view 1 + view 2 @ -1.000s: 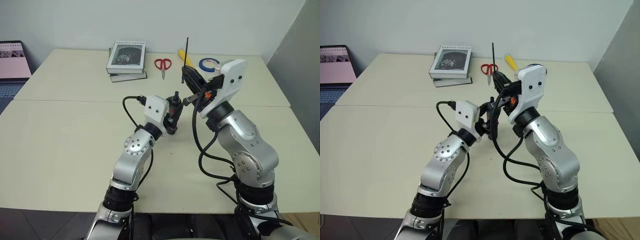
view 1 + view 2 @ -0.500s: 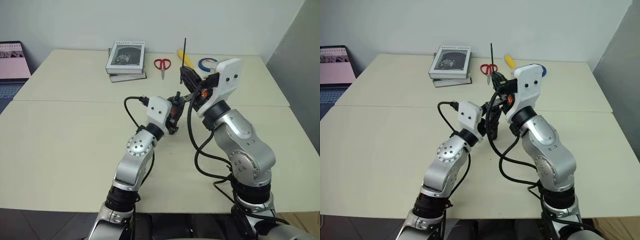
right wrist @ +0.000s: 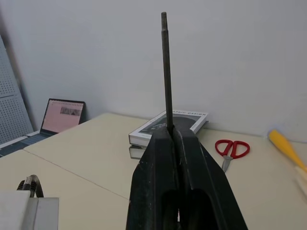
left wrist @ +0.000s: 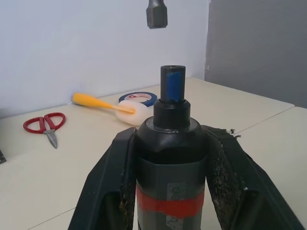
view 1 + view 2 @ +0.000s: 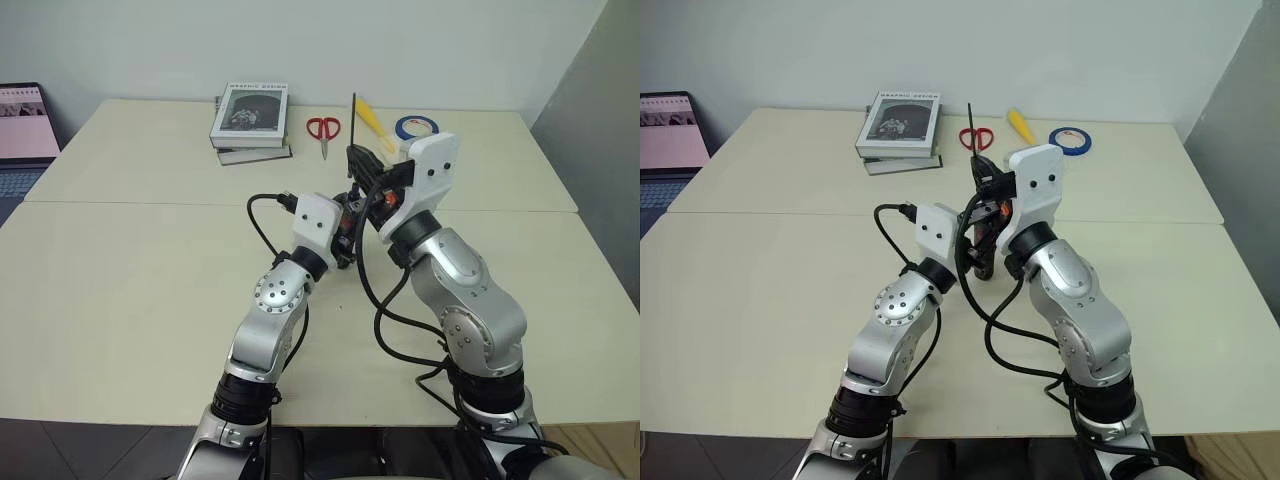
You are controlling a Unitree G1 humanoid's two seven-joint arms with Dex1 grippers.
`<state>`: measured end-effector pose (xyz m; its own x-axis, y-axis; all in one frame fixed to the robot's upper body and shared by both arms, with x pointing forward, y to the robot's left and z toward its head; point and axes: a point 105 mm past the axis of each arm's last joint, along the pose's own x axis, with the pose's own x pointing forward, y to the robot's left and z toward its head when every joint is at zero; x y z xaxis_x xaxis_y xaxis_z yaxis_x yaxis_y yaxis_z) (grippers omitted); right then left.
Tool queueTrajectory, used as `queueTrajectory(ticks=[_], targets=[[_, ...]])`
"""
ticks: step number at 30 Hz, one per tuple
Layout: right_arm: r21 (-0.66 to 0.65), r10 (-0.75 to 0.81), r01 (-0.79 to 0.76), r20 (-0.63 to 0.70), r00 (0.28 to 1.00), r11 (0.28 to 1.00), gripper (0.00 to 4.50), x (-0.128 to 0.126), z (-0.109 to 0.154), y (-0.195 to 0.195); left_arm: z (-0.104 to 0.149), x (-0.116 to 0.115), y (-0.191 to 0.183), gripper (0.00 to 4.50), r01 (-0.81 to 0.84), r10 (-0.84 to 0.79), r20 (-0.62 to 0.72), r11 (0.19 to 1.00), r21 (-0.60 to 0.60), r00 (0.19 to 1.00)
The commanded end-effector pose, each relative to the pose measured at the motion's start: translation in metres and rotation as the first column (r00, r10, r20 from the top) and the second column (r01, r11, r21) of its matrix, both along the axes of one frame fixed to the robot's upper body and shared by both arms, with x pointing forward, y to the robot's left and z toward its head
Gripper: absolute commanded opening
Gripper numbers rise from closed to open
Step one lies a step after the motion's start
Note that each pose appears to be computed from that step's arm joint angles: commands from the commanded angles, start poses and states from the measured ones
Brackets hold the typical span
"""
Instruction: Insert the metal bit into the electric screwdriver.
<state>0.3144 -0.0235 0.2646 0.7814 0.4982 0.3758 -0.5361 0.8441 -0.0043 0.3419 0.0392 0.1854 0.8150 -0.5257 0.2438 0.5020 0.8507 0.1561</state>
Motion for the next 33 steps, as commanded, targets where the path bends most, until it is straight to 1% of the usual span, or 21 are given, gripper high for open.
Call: queueTrajectory(ticks=[1, 9, 21, 33], targets=[[0.022, -0.017, 0.016, 0.053, 0.998, 1.000, 0.00, -0.003, 0.009, -0.004, 0.009, -0.003, 0.000, 1.63, -0.013, 0.013, 0.046, 1.000, -0.004, 0.999], [0.039, -0.049, 0.047, 0.061, 0.997, 0.998, 0.00, -0.003, 0.012, -0.007, 0.009, -0.001, 0.001, 1.63, -0.020, 0.020, 0.047, 1.000, 0.000, 0.999], [0.037, -0.057, 0.055, 0.040, 0.998, 0.998, 0.00, -0.002, 0.002, -0.003, 0.009, -0.002, 0.000, 1.63, -0.016, 0.016, 0.044, 1.000, -0.001, 0.999], [0.037, -0.056, 0.054, 0.040, 0.998, 0.998, 0.00, 0.000, 0.000, -0.001, 0.009, -0.002, 0.000, 1.63, -0.013, 0.013, 0.042, 1.000, 0.000, 0.999]])
